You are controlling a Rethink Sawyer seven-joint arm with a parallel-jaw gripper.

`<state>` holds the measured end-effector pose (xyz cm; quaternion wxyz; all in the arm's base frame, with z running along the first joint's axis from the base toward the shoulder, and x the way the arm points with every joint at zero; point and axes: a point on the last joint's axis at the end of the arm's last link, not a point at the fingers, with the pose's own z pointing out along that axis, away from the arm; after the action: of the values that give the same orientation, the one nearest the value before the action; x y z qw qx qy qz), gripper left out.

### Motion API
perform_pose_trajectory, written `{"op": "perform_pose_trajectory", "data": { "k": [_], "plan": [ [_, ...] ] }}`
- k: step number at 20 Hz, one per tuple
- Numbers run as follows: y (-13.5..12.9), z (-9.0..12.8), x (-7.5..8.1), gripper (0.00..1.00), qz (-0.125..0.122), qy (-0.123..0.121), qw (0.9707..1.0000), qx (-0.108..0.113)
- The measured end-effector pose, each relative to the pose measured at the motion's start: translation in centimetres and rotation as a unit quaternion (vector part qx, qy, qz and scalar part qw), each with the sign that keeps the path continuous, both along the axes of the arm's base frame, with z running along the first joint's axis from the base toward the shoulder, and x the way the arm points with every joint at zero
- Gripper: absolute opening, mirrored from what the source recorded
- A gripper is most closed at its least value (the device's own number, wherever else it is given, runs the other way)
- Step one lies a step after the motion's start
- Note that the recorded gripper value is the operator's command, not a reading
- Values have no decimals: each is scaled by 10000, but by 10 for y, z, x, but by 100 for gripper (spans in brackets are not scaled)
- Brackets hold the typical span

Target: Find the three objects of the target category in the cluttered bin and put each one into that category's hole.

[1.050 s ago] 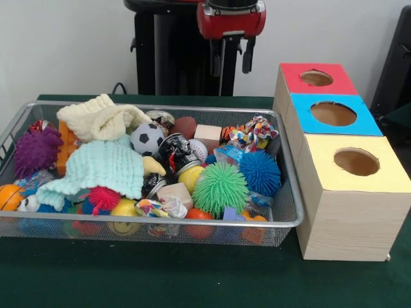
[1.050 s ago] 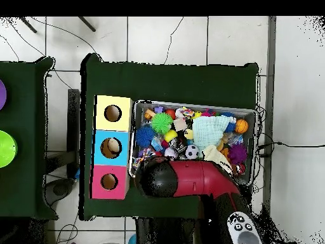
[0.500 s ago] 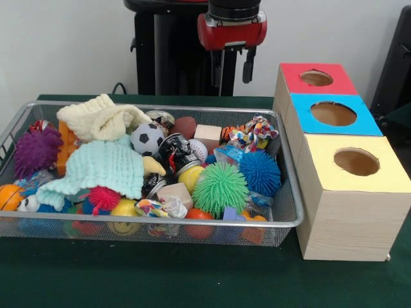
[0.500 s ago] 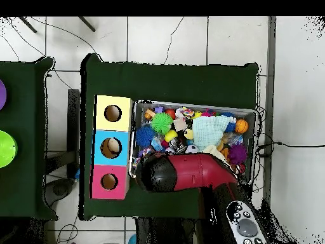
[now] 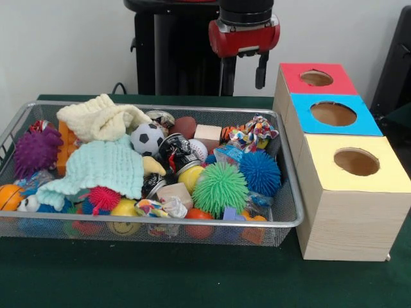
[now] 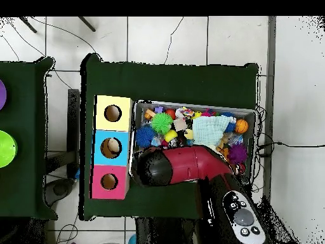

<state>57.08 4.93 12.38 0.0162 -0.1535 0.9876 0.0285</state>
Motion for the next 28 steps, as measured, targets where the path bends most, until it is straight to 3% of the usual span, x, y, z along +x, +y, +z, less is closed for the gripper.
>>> {"op": "perform_pose_trajectory", "data": {
  "k": [11,28],
  "plan": [
    [7,-11,22,100,220,-161,9996,55],
    [-9,-52,36,100,725,-299,9967,-207]
  ]
}}
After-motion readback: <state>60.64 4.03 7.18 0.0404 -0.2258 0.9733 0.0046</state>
